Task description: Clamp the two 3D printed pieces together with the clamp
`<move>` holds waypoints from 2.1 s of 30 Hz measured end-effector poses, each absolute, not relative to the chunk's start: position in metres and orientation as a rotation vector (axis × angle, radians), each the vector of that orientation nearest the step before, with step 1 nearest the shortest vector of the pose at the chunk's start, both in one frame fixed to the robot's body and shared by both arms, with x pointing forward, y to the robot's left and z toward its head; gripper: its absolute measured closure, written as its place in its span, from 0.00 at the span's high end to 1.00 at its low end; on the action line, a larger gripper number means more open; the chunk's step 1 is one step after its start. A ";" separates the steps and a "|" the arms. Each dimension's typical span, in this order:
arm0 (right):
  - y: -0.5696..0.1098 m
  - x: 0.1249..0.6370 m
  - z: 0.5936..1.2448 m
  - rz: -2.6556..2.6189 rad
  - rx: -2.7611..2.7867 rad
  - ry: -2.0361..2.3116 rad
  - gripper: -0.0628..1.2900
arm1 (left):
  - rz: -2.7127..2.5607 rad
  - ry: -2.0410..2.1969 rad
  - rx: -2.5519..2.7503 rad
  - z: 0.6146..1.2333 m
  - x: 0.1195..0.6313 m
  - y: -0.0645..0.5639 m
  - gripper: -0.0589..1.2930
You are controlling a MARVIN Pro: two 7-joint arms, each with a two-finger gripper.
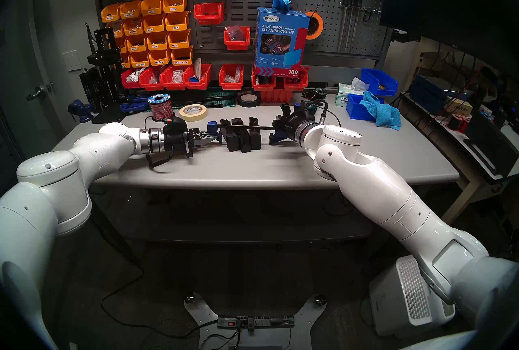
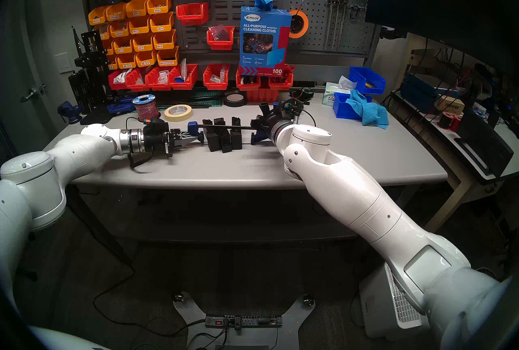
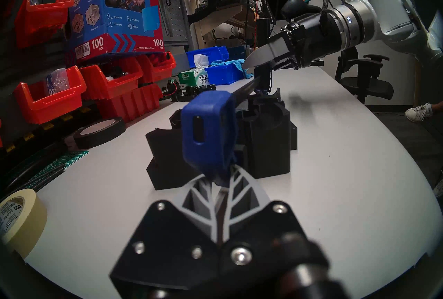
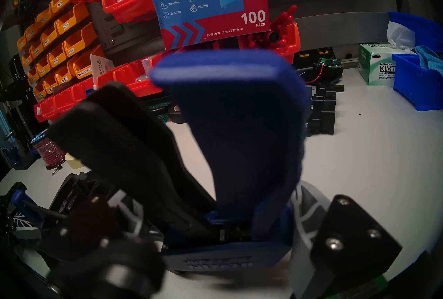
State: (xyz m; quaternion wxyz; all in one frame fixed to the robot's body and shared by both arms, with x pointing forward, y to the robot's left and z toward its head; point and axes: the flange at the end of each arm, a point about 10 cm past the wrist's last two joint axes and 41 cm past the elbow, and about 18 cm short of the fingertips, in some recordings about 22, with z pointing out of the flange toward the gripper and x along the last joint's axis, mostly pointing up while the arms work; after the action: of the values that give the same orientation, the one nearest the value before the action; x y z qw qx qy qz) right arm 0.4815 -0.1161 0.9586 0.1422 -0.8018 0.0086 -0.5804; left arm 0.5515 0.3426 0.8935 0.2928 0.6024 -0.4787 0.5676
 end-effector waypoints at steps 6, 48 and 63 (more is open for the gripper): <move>-0.116 0.486 0.960 -1.662 -2.322 0.015 0.56 | 1.509 -1.276 1.608 0.893 0.551 0.343 0.03; -0.092 0.498 0.968 -1.631 -2.348 -0.070 0.56 | 1.493 -1.275 1.663 0.890 0.547 0.361 0.03; -0.078 0.501 0.969 -1.621 -2.350 -0.077 0.56 | 1.495 -1.269 1.688 0.890 0.544 0.371 0.03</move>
State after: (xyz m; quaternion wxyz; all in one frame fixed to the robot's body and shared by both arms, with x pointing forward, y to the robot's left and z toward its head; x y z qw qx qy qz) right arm 0.5011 -0.0776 0.9686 0.1425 -0.8144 -0.0265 -0.5619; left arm 0.5445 0.3707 0.8900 0.2739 0.6275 -0.4717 0.5557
